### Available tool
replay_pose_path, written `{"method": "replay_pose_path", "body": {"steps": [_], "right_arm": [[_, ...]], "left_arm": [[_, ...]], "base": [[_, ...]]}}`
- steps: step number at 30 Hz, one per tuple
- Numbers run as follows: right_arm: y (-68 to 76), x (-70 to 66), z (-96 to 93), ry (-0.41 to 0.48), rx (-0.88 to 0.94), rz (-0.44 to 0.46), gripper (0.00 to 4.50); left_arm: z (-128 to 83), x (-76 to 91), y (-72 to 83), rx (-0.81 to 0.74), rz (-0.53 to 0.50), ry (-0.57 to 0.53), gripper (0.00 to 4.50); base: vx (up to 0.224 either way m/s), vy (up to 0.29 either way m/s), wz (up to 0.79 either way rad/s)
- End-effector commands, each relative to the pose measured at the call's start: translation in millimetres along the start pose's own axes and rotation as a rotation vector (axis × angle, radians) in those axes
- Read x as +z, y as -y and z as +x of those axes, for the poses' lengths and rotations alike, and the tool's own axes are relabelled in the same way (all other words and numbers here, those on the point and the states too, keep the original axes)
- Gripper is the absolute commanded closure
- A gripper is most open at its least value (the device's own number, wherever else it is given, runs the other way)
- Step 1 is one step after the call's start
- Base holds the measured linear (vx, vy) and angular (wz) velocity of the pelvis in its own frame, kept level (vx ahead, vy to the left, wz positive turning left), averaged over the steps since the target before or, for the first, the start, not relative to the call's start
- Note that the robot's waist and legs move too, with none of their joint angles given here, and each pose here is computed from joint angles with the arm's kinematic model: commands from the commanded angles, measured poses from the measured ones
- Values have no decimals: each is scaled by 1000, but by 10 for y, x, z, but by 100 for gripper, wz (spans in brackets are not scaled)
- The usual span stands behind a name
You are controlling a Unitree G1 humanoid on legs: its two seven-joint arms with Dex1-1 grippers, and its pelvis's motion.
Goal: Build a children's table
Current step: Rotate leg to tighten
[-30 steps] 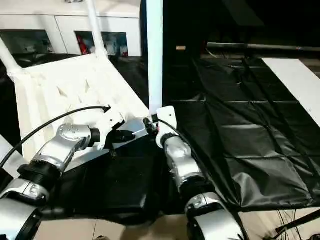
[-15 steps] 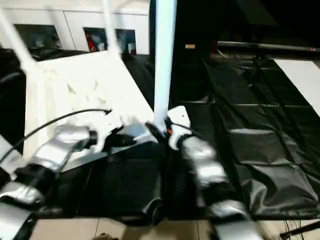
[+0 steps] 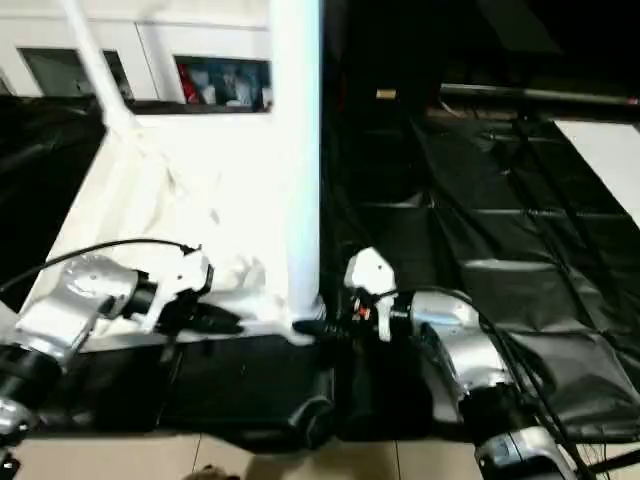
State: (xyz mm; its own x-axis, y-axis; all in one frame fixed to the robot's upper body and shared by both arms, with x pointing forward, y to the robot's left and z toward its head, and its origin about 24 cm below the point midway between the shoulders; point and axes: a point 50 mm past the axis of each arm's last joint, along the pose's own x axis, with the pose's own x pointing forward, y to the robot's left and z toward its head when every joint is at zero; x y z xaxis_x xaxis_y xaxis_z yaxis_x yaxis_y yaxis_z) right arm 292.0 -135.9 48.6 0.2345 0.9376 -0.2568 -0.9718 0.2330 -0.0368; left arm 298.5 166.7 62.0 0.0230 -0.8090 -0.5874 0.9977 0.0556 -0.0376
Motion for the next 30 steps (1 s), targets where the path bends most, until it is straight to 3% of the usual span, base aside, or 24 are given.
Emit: {"method": "replay_pose_path", "body": {"steps": [1,6,16,27,30], "right_arm": [[18,22,-37,-31,23,-17,62],[10,9,-14,-39,43,-9,62],[8,11,59,-33,68,1,165],[9,11,68,-28,81,0,181],[32,-38,89,-27,0,8,181]], "left_arm": [[77,-35,61,-94,17,-38,450],[56,-29,50,-87,15,-44,450],[56,-33,42,-80,17,-47,450],[55,-60,57,-81,8,-53,450],[77,-72,15,-20,9,-57,450]], "base": [[0,0,0],[0,0,0],[0,0,0],[0,0,0],[0,0,0]]}}
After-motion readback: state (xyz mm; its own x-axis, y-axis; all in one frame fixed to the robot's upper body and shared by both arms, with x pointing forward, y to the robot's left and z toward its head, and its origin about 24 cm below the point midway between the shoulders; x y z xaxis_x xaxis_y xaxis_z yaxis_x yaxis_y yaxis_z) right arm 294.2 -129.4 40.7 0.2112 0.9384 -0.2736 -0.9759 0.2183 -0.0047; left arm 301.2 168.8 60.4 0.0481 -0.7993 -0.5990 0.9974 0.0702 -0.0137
